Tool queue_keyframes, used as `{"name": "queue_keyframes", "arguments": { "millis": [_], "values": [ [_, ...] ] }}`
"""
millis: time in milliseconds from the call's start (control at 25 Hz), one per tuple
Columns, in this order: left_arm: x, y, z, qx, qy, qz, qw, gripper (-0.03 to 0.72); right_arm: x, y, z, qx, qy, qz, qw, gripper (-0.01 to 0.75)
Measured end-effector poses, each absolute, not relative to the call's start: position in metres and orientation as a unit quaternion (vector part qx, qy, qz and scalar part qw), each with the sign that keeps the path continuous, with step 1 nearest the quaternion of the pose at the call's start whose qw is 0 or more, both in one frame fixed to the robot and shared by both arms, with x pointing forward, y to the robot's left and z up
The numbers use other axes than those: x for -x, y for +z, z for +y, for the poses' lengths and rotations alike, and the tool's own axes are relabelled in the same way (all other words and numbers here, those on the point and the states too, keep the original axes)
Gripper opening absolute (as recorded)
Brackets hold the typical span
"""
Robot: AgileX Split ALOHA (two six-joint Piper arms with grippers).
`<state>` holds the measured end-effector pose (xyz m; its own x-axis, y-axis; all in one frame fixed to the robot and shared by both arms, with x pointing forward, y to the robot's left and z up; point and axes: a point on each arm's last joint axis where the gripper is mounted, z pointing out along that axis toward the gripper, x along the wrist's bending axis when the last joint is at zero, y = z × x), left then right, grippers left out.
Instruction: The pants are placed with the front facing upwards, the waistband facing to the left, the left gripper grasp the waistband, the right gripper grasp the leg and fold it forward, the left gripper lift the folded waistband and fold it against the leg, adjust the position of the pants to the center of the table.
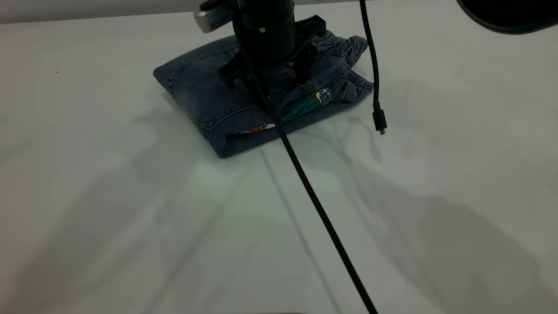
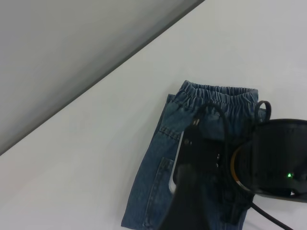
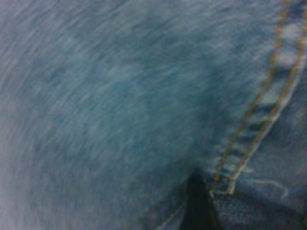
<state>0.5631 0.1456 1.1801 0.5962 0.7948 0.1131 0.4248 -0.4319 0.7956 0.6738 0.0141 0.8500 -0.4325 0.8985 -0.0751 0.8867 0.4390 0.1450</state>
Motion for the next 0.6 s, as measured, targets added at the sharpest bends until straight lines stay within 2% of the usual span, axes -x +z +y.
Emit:
{"name": "queue_keyframes", "arguments": {
  "millis": [280,600],
  "values": [
    [-0.562,1.179,0.146,-0.813,0.240,0.378,0.373,0.570,-0.681,0.849,0.004,-0.630,0.048,0.772,0.062,0.422],
    [-0.562,1.179,0.146,-0.813,0.242,0.377,0.371,0.570,-0.709,0.849,-0.041,-0.693,0.066,0.718,0.014,0.421]
  ]
}}
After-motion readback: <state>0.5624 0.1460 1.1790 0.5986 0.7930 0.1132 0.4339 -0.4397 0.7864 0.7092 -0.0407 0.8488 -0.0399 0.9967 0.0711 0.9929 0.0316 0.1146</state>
